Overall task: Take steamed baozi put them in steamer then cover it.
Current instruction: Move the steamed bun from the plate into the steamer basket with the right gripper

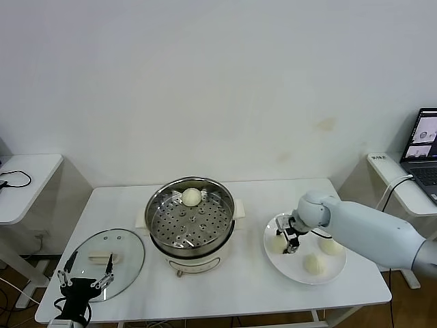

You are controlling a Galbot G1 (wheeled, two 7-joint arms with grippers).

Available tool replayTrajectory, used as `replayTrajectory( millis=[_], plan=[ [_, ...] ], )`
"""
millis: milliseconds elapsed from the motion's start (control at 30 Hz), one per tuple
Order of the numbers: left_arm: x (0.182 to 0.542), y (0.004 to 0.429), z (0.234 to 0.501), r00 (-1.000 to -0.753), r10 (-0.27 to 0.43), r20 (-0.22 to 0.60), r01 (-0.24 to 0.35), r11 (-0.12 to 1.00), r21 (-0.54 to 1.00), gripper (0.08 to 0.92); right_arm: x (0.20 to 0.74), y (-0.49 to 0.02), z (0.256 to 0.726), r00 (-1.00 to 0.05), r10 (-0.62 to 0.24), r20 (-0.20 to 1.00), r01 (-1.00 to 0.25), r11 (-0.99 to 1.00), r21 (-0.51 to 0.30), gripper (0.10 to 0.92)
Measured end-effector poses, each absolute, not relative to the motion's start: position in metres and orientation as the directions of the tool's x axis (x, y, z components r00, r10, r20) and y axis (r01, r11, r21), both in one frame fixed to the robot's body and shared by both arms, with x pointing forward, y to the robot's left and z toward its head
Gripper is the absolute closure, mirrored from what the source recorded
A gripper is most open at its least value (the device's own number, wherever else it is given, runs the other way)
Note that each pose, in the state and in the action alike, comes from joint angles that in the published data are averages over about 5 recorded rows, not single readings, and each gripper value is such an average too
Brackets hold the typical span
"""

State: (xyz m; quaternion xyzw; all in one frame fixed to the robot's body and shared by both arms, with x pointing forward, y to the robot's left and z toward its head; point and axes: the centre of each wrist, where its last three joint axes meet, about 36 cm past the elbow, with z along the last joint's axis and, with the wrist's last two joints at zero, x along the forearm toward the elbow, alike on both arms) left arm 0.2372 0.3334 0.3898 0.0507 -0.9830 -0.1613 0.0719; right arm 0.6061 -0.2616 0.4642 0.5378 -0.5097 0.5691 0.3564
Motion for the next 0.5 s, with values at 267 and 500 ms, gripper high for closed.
replayTrajectory(
  millis=[267,500],
  plan=[
    [0.238,0.333,0.392,-0.986,-0.114,0.124,-0.068,0.943,0.325,0.177,0.614,-0.270,0.508,-0.188,-0.148,0.971,-0.952,-0.214,-0.217,0.413],
    [0.241,0.331,0.394,-0.987,-0.099,0.126,-0.054,0.947,0.318,0.177,0.625,-0.259,0.577,-0.247,-0.184,0.951,-0.935,-0.214,-0.284,0.411]
  ],
)
